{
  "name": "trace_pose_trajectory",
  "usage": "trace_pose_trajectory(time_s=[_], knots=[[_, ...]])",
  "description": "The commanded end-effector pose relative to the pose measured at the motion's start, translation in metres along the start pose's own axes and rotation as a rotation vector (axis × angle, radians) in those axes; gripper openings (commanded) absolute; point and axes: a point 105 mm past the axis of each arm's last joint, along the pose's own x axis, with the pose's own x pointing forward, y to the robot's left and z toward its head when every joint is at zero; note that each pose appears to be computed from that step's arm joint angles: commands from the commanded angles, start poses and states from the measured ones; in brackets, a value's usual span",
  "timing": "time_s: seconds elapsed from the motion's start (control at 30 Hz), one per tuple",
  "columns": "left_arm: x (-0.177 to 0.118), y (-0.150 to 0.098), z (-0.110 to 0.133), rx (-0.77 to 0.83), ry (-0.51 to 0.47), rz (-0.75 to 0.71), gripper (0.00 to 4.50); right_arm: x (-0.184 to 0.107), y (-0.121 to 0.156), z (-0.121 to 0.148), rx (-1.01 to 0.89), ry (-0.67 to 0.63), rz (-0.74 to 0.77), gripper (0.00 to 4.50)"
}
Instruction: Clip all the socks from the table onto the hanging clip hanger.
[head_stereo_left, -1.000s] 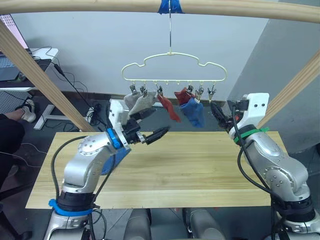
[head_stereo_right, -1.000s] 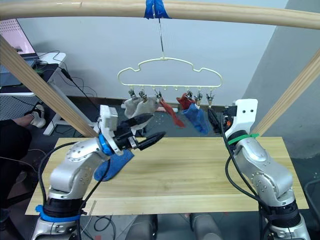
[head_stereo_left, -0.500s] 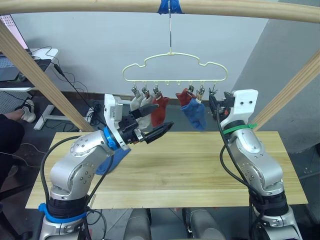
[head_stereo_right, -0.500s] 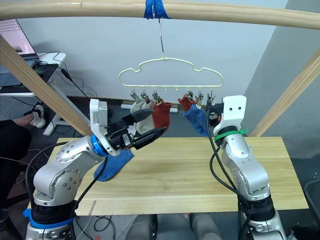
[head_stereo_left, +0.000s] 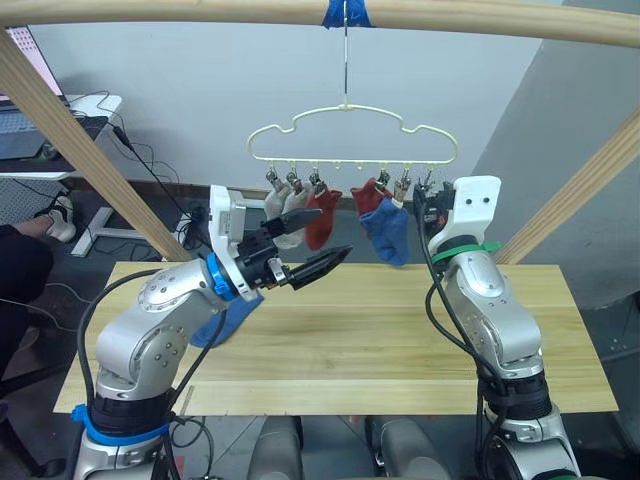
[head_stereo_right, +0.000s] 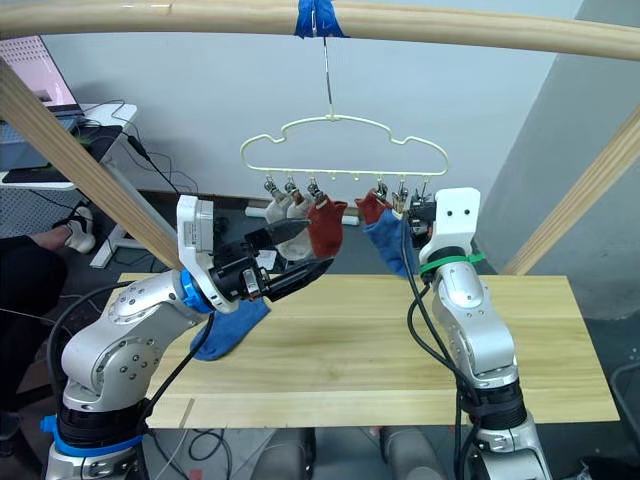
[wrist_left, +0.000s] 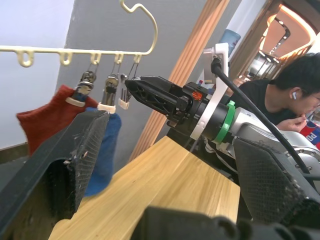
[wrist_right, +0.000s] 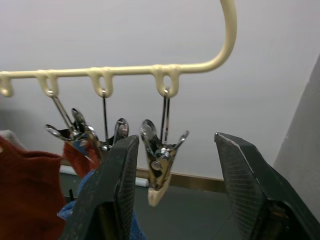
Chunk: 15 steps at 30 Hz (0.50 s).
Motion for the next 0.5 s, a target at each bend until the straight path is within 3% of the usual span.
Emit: trace_pose_trajectory(time_s=[0.03, 0.5], knots=[[0.0004, -0.0058, 0.0076, 0.046, -0.022, -0.021, 4.50, 0.0032, 0.0004, 0.0179, -0.004, -0.069, -0.010, 2.51], [0.0020, -0.0041, 0.0069, 0.060, -0.026, -0.006, 4.50, 0.0128, -0.0007, 0.0165, 0.071, -0.056, -0.066, 2.51]])
